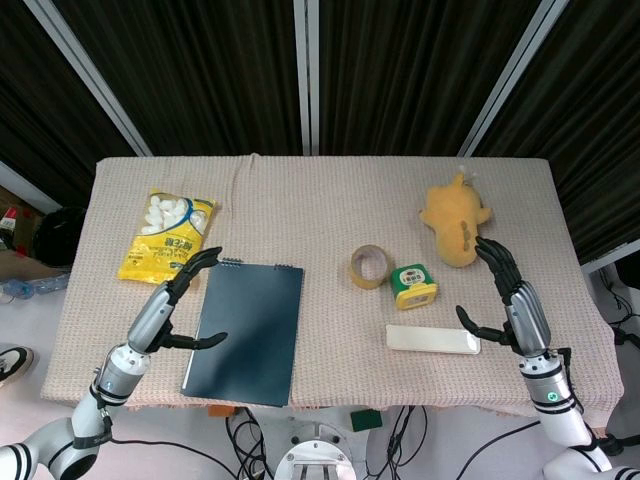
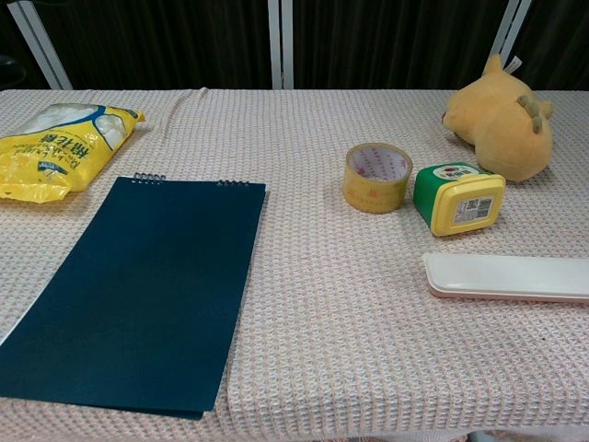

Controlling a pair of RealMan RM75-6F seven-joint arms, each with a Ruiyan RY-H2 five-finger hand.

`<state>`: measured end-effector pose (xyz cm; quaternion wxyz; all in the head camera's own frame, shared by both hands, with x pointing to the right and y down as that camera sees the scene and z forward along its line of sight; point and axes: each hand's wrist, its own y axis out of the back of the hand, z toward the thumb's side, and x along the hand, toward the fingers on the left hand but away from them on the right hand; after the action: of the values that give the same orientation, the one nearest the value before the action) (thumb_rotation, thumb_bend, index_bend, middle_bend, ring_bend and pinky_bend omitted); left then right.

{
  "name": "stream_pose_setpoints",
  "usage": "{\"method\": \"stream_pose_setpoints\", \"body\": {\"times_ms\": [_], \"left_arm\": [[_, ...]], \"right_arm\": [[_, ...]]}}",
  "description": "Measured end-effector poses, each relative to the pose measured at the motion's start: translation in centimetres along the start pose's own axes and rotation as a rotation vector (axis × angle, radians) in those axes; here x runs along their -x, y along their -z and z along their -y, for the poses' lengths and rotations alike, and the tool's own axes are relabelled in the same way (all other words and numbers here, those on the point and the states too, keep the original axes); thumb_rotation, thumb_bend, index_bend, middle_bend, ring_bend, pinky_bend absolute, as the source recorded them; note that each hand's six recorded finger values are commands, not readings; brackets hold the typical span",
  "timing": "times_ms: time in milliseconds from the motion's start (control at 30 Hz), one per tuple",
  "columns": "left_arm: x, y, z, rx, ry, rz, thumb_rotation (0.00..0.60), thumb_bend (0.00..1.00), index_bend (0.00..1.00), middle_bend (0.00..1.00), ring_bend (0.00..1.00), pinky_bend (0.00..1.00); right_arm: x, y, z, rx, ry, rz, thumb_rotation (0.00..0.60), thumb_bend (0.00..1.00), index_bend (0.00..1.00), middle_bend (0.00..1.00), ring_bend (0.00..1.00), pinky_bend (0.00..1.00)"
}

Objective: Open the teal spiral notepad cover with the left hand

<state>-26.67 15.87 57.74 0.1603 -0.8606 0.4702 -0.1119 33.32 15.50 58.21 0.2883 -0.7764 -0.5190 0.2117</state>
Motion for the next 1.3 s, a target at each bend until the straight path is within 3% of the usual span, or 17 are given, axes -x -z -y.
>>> {"method": "stream_pose_setpoints", "body": {"times_ms": [467, 667, 867, 1033, 1167, 1300], "left_arm": [[0.2, -0.2, 0.2, -0.056, 0.013, -0.005, 0.6, 0.15, 0.06, 0.05, 0.04, 0.16], [1.5, 0.0, -0.1, -0.134, 0.066, -0.044, 0.6, 0.15, 0.07, 0.05, 0.04, 0.17], [4.5, 1.0, -1.0, -0.353, 0.167, -0.141, 0.6, 0.15, 0.08, 0.05, 0.04, 0.17], [7.4, 1.9, -1.6, -0.617, 0.223, -0.2, 0.6, 0.16, 0.09, 0.07, 0.05, 0.19], [11.5, 3.2, -1.8, -0.812, 0.275, -0.287, 0.6, 0.16, 0.1, 0.09, 0.07, 0.22], [14.1, 4.6, -1.3, -0.863, 0.299, -0.327, 0.6, 0.17, 0.11, 0.11, 0.07, 0.23]], "right_arm": [[-0.6, 0.2, -0.7, -0.018, -0.002, 0.012, 0.6, 0.35, 0.0, 0.0, 0.0, 0.0], [-1.7, 0.3, -2.0, -0.051, 0.005, 0.023, 0.6, 0.35, 0.0, 0.0, 0.0, 0.0], [-3.9, 0.2, -4.8, -0.091, 0.012, 0.054, 0.6, 0.34, 0.0, 0.0, 0.0, 0.0], [-6.0, -0.3, -6.7, 0.028, -0.007, 0.108, 0.6, 0.34, 0.0, 0.0, 0.0, 0.0], [-7.9, -1.3, -8.6, 0.113, -0.007, 0.151, 0.6, 0.35, 0.0, 0.0, 0.0, 0.0], [-8.6, -2.8, -9.8, 0.154, -0.002, 0.143, 0.6, 0.34, 0.0, 0.0, 0.0, 0.0]]}}
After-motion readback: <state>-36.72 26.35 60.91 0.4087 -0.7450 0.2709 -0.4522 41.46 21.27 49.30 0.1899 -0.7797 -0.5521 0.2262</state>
